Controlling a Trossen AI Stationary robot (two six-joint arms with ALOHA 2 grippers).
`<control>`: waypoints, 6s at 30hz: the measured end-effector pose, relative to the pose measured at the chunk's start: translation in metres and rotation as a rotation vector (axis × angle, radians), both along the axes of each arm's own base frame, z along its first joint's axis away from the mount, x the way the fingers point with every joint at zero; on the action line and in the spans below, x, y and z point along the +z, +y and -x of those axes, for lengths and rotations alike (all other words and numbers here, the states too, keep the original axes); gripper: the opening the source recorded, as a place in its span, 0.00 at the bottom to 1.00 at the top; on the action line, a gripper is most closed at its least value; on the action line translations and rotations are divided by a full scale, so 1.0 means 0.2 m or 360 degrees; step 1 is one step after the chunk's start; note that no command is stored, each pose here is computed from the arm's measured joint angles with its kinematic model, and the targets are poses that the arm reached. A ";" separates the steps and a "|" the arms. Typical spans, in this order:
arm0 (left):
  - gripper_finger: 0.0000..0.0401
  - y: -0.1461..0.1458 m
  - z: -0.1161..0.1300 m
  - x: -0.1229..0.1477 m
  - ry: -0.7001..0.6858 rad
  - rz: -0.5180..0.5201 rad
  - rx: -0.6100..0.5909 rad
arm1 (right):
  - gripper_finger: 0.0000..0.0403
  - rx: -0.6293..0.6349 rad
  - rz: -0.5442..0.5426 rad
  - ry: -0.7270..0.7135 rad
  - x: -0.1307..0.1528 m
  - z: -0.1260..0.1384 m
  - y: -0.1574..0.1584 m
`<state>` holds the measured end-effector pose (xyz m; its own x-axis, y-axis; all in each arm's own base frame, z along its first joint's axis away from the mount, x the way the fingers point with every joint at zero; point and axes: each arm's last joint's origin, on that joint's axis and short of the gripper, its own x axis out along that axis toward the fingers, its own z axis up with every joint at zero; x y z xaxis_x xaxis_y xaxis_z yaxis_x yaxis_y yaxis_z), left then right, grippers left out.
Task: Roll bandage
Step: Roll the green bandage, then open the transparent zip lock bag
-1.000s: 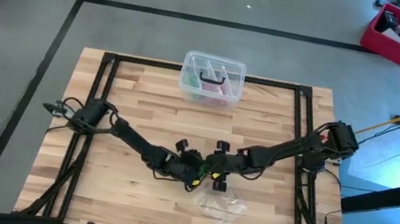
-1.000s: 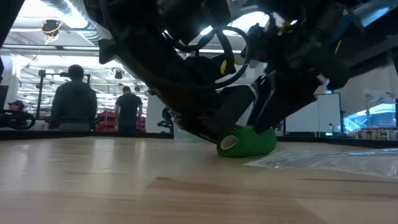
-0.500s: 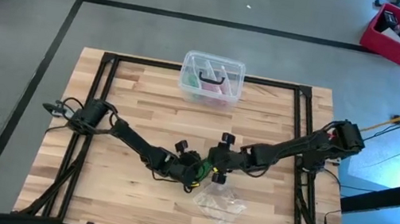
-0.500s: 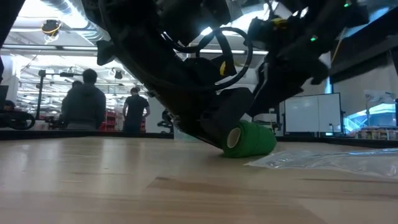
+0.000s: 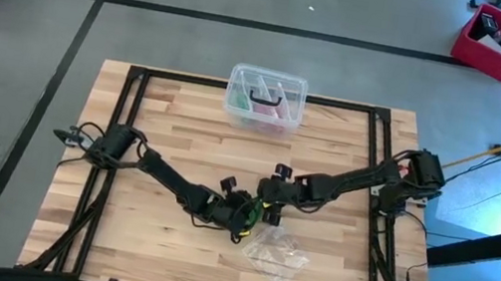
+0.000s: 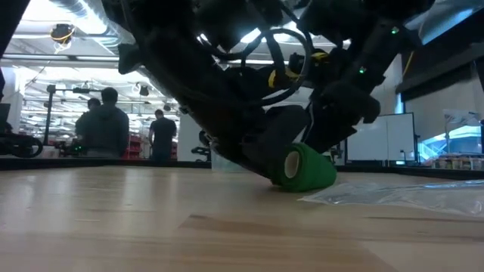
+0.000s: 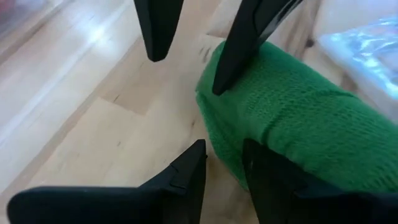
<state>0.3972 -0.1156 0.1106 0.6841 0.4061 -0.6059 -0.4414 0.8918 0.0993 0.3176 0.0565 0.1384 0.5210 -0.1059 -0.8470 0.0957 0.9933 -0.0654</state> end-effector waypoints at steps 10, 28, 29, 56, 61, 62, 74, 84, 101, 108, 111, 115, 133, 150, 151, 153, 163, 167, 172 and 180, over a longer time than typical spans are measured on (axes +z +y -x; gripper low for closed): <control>0.25 -0.05 -0.02 0.13 -0.0072 -0.0069 -0.0122 | 0.48 -0.0008 0.0185 0.0013 -0.01 0.08 0.18; 0.25 0.05 -0.10 0.09 -0.0208 0.0030 -0.0094 | 0.48 -0.0032 0.0376 -0.0055 -0.01 0.13 0.30; 0.25 0.05 -0.10 0.08 -0.0206 0.0045 -0.0077 | 0.48 -0.0031 0.0378 -0.0050 -0.01 0.13 0.30; 0.25 -0.13 0.04 0.26 -0.0093 0.0110 -0.0283 | 0.48 -0.0031 0.0375 -0.0052 -0.01 0.13 0.30; 0.25 -0.13 0.03 0.26 -0.0139 0.0102 -0.0244 | 0.48 -0.0033 0.0374 -0.0053 -0.01 0.13 0.30; 0.25 -0.13 0.03 0.27 -0.0159 0.0101 -0.0250 | 0.48 -0.0033 0.0374 -0.0052 -0.01 0.13 0.30; 0.25 -0.17 -0.01 0.16 -0.0139 0.0156 -0.0347 | 0.48 -0.0038 0.0372 -0.0054 -0.01 0.13 0.30; 0.25 -0.17 -0.01 0.01 -0.0045 0.0196 -0.0266 | 0.48 -0.0039 0.0373 -0.0052 -0.01 0.13 0.30; 0.25 -0.25 0.16 0.31 0.0029 0.0026 -0.0340 | 0.48 -0.0043 0.0367 -0.0065 -0.01 0.13 0.30; 0.25 -0.32 0.20 0.37 -0.0011 -0.0035 -0.0411 | 0.49 -0.0046 0.0334 -0.0118 0.01 0.12 0.30; 0.25 -0.34 0.22 0.36 -0.0004 -0.0034 -0.0408 | 0.53 -0.0043 0.0262 -0.0141 0.05 0.13 0.30; 0.25 -0.37 0.24 0.36 -0.0017 -0.0075 -0.0402 | 0.63 -0.0039 0.0182 -0.0216 0.13 0.14 0.30; 0.25 -0.39 0.24 0.36 -0.0055 -0.0030 -0.0353 | 0.72 0.0237 -0.0326 -0.0290 0.44 0.41 0.49; 0.25 -0.39 0.23 0.37 -0.0124 0.0016 -0.0338 | 0.65 0.0286 -0.0095 0.0026 -0.09 0.37 0.76; 0.25 -0.39 0.23 0.37 -0.0124 0.0016 -0.0338 | 0.61 0.0291 -0.0123 0.0034 -0.10 0.35 0.76; 0.25 -0.39 0.23 0.37 -0.0125 0.0018 -0.0337 | 0.50 0.0292 -0.0129 0.0037 -0.10 0.35 0.76; 0.25 -0.39 0.23 0.38 -0.0154 0.0059 -0.0305 | 0.06 0.0343 0.0060 0.0025 -0.05 0.42 0.76; 0.25 -0.40 0.21 0.40 -0.0227 0.0078 -0.0321 | 0.02 0.0449 0.0244 -0.0091 0.09 0.48 0.83; 0.25 -0.41 0.17 0.46 -0.0438 0.0117 -0.0359 | 0.04 0.0599 0.0800 -0.0355 0.24 0.52 0.94; 0.25 -0.39 0.14 0.51 -0.0577 0.0159 -0.0341 | 0.02 0.0659 0.1503 -0.0486 0.29 0.51 0.94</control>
